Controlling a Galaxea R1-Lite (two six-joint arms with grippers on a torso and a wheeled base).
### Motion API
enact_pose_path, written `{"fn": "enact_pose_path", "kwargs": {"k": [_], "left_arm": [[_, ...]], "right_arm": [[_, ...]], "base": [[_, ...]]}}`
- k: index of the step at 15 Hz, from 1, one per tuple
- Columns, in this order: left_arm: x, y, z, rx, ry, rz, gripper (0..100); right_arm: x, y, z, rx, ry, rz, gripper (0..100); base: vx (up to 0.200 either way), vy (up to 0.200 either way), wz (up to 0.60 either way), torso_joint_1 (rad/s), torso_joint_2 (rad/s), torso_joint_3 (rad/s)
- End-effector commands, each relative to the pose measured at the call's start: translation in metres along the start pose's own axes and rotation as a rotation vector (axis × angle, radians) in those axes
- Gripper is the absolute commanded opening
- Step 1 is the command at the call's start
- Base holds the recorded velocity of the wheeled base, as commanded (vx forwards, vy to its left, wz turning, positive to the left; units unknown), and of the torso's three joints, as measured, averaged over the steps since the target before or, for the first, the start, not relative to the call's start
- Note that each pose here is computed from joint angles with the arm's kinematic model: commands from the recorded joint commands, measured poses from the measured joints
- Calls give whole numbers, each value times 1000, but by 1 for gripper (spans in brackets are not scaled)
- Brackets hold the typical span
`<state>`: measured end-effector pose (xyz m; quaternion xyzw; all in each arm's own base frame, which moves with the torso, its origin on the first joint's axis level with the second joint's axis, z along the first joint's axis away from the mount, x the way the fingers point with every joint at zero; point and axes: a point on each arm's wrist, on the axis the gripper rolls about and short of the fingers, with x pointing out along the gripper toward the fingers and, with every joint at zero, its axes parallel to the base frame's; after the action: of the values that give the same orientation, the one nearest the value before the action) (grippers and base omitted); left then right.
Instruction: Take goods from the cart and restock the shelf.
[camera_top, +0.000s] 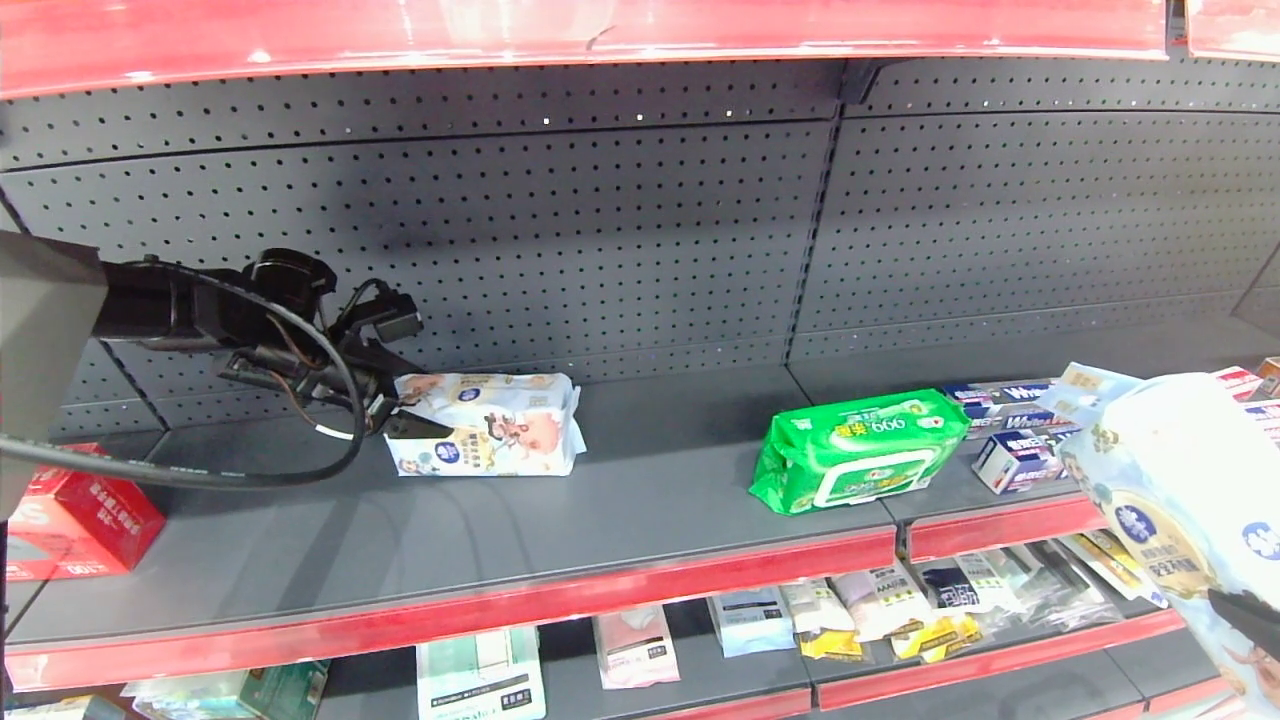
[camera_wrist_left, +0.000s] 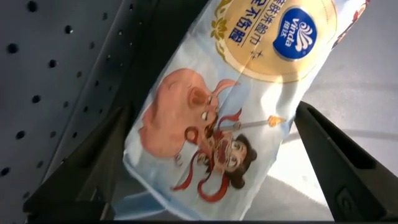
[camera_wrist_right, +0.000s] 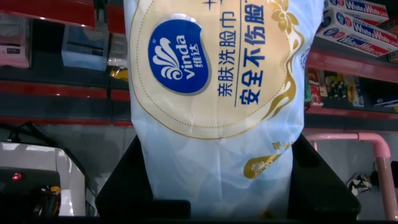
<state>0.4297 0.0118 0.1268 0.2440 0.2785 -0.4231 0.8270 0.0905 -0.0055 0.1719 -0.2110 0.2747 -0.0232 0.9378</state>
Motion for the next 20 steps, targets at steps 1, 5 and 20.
{"fn": "enact_pose_path", "kwargs": {"k": [1,5,20], "left_arm": [[4,-1,-1,-4,6,-11,100],[15,-2,-4,-4,10,-29,100],[15,-17,8,23,-29,-69,0]], "right_arm": [[0,0,-1,0,1,1,0],[1,1,-2,-1,7,3,0],[3,4,-9,-13,29,16,0]], "base": [[0,0,0,0,0,0],[0,0,0,0,0,0],[0,0,0,0,0,0]]}}
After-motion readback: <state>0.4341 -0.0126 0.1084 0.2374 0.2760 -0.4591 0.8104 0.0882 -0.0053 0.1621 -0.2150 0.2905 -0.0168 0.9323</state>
